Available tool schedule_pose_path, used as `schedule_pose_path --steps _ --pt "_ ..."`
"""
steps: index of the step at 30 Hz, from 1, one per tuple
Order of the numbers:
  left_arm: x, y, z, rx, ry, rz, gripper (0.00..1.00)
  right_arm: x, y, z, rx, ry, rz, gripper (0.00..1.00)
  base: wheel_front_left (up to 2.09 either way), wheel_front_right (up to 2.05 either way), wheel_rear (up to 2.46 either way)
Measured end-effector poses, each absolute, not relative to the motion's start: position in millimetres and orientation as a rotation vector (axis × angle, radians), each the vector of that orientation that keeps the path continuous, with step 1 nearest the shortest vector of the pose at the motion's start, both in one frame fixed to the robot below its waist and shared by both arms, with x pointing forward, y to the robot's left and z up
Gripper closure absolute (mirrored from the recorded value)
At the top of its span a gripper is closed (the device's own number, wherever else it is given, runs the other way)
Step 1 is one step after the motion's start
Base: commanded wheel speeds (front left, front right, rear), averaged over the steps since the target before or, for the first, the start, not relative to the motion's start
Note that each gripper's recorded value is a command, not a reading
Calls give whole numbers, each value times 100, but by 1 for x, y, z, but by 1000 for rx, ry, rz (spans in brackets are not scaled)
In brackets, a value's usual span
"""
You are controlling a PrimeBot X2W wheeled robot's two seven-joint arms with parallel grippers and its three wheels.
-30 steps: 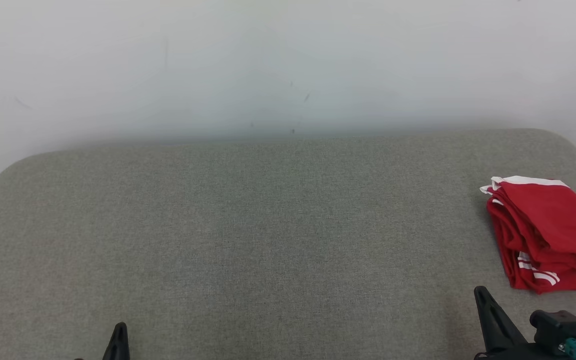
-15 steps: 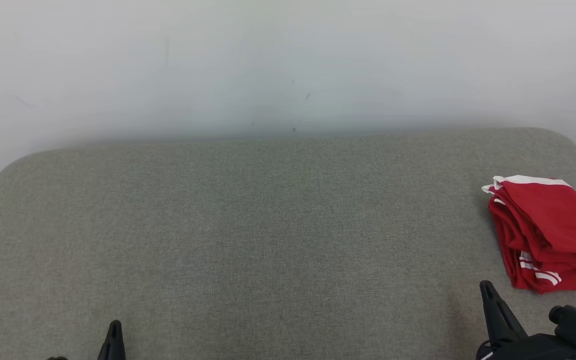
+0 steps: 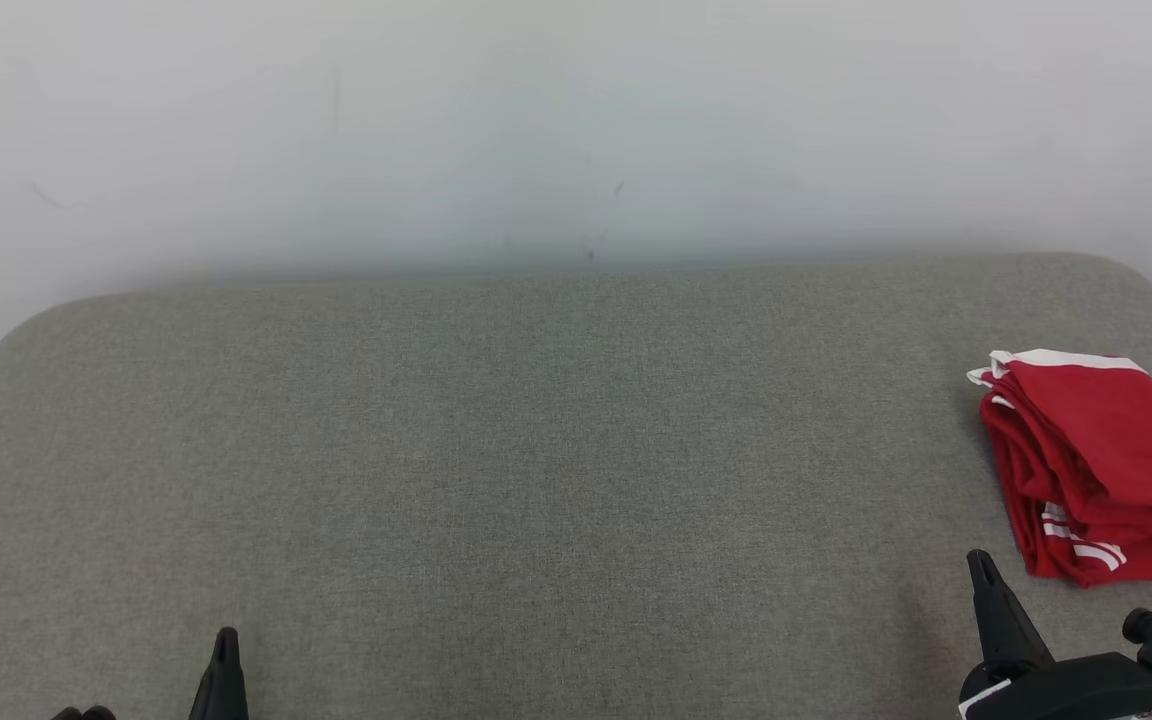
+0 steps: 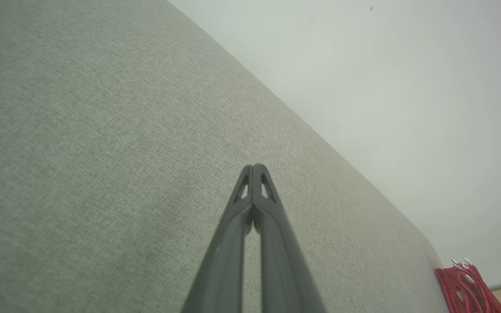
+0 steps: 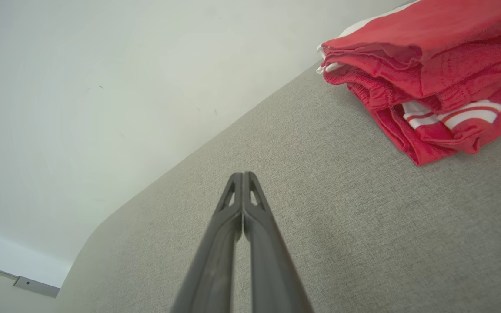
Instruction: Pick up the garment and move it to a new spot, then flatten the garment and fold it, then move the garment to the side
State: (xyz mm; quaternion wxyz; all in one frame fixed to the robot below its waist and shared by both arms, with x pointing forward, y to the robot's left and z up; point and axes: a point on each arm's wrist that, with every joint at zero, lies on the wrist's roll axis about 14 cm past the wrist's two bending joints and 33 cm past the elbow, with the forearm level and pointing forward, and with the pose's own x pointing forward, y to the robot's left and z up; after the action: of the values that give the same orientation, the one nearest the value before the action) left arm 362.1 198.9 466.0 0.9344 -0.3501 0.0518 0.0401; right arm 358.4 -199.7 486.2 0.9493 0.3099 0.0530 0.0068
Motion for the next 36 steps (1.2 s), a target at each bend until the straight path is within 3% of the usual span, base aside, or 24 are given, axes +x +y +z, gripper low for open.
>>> schedule_pose_path --steps 36 --pt "374 199 479 -1130 83 82 100 373 -201 495 1079 67 -10 100 0 0 0"
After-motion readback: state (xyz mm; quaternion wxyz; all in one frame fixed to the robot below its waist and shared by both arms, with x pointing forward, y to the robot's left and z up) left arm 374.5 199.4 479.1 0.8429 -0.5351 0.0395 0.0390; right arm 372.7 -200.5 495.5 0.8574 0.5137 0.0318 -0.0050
